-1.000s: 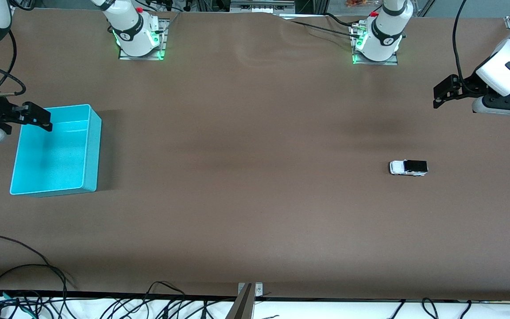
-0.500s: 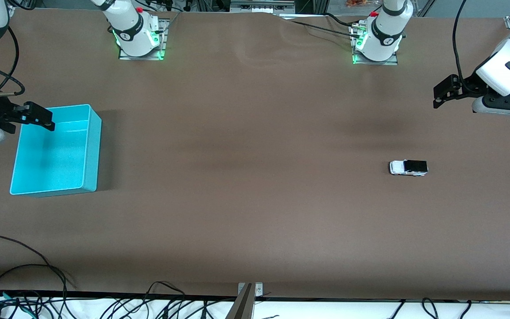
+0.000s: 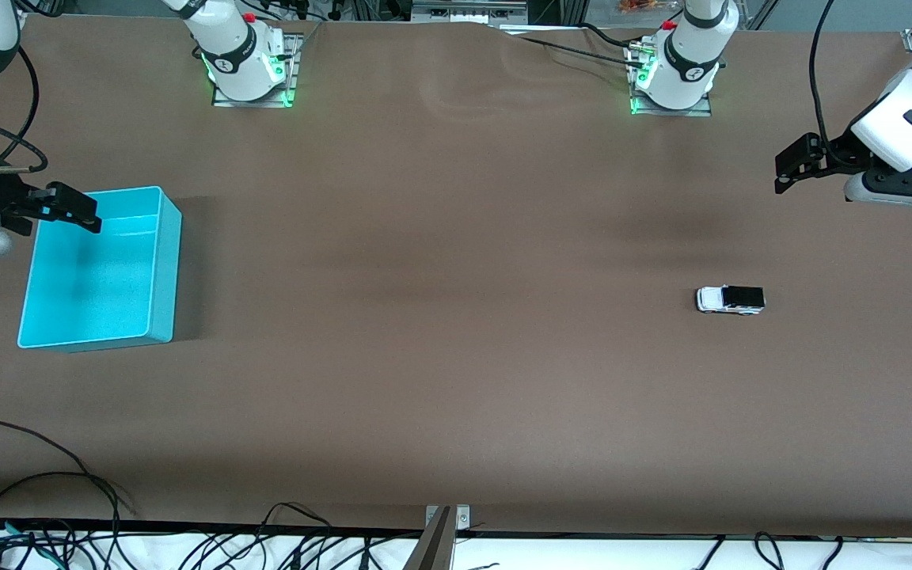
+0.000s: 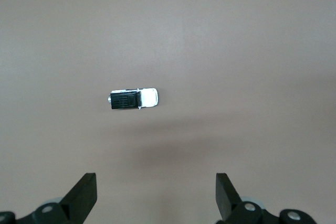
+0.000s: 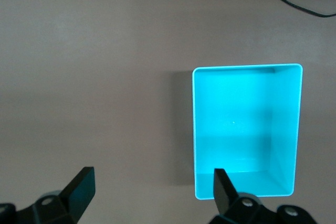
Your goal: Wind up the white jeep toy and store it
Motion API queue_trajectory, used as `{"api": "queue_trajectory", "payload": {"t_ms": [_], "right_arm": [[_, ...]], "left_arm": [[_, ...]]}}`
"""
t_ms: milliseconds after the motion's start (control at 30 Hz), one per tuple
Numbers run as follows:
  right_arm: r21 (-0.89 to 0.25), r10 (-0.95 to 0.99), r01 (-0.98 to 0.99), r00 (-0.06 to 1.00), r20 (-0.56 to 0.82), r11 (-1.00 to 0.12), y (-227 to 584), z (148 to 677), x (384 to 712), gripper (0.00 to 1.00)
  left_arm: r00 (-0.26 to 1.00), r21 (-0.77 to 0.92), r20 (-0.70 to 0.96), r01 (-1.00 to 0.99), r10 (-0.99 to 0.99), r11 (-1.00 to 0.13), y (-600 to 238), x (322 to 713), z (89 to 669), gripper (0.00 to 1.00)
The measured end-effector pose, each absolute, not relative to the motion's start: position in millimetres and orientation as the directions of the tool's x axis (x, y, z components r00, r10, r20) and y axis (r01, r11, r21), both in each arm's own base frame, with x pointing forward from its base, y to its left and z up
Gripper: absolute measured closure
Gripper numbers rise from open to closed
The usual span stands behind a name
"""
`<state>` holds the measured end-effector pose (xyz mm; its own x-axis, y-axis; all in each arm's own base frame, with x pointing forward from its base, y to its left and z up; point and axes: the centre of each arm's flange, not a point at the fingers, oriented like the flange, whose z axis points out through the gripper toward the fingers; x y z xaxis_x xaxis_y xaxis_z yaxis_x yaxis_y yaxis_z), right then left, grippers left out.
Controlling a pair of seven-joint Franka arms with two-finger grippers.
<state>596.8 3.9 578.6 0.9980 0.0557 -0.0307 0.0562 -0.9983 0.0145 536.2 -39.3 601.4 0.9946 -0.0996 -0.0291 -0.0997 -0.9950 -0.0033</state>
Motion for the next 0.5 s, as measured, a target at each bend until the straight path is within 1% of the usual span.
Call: {"api": "queue_trajectory", "payload": {"t_ms": [500], "right_arm": [[0.015,0.051,0.051,0.998,-0.031,-0.999,2.8,578.7,596.3,0.00]], "left_arm": [[0.995,-0.003,-0.029,-0.100,-0.100,-0.995,-39.3,536.2,601.4,0.00]]}}
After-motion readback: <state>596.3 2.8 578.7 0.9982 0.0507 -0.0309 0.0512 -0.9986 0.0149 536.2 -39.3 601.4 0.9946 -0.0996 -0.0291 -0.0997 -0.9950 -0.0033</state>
